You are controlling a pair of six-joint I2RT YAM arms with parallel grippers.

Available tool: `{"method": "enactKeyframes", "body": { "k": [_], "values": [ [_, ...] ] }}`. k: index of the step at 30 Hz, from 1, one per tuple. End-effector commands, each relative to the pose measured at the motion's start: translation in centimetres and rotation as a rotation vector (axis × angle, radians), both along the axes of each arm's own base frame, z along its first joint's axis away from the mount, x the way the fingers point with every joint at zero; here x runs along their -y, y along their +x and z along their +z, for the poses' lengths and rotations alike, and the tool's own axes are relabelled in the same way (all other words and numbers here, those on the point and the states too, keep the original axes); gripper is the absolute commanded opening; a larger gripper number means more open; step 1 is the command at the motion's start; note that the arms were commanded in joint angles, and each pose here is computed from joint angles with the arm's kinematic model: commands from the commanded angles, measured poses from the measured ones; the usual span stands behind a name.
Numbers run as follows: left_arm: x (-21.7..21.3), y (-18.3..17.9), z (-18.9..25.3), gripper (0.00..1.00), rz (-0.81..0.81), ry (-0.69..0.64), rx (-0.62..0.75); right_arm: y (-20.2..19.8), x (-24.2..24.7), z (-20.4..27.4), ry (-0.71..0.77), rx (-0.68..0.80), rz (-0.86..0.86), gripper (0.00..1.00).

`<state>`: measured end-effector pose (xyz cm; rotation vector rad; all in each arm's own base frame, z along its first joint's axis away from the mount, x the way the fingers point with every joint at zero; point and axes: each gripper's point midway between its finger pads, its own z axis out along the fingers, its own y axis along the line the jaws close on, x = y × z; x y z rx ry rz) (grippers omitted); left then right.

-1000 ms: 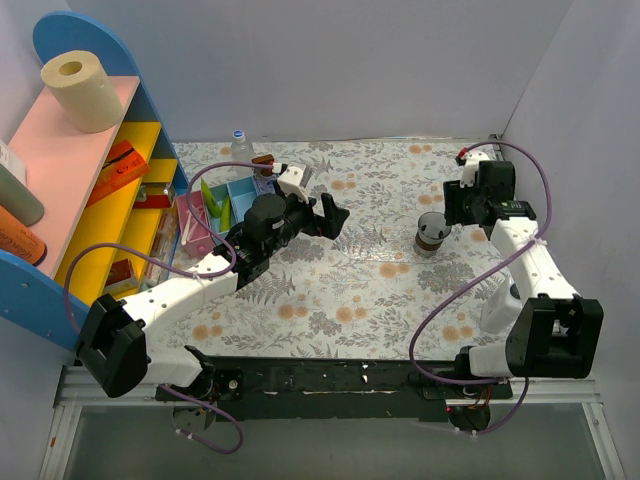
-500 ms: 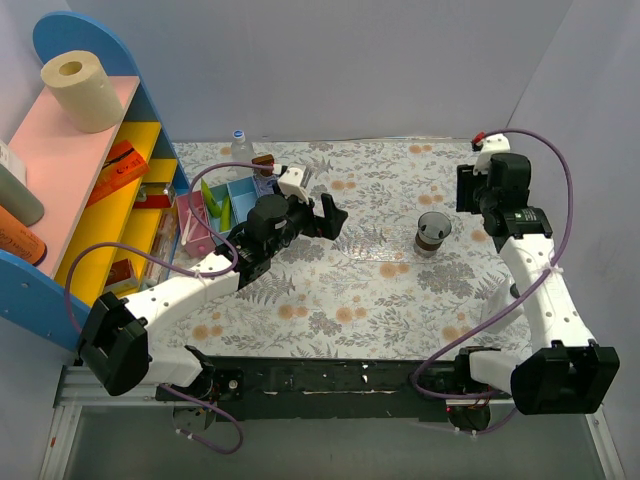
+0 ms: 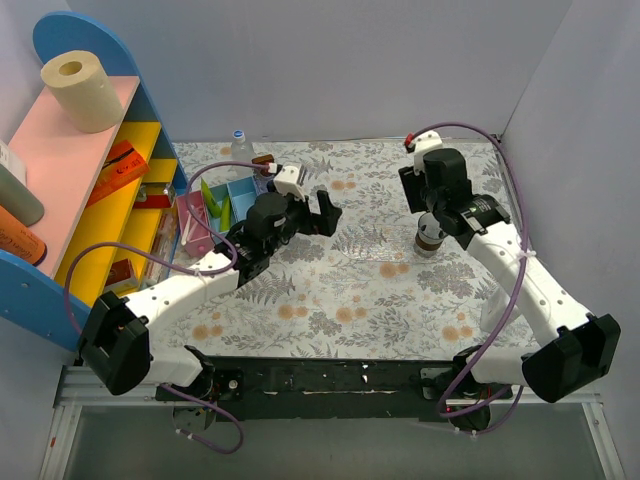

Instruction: Prepare toiletry sets of a toothbrush and toothpaste on the tray

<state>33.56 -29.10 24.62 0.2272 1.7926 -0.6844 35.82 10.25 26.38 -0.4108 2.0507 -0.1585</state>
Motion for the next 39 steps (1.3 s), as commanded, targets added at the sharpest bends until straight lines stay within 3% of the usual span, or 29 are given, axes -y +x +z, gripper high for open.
{"method": "enactKeyframes", "body": {
  "k": [1,12,18,21,29,39],
  "values": [
    [-2.1,1.8,3.1,0.98,0.080,-0.035,0.047,0.0,-2.0,3.2,0.035,0.074,0.021,0.63],
    [-9.2,6.2,3.2,0.98,0.214,-0.175,-0.063,-1.1,-2.7,3.9,0.141,0.123,0.032,0.63],
    [-11.6,7.1,2.0,0.98,0.183,-0.315,-0.167,-1.6,-2.6,3.6,0.145,0.119,0.038,0.63],
    [-12.6,7.2,0.8,0.91,0.168,-0.380,-0.214,-1.7,-2.6,3.6,0.148,0.121,0.040,0.63],
    [-13.6,8.3,-3.1,0.82,0.236,-0.387,-0.330,-2.4,-2.3,3.7,0.154,0.128,0.045,0.63],
    [-15.1,9.0,-6.1,0.82,0.318,-0.376,-0.401,-2.9,-2.1,4.5,0.166,0.144,0.050,0.63]
  ]
}}
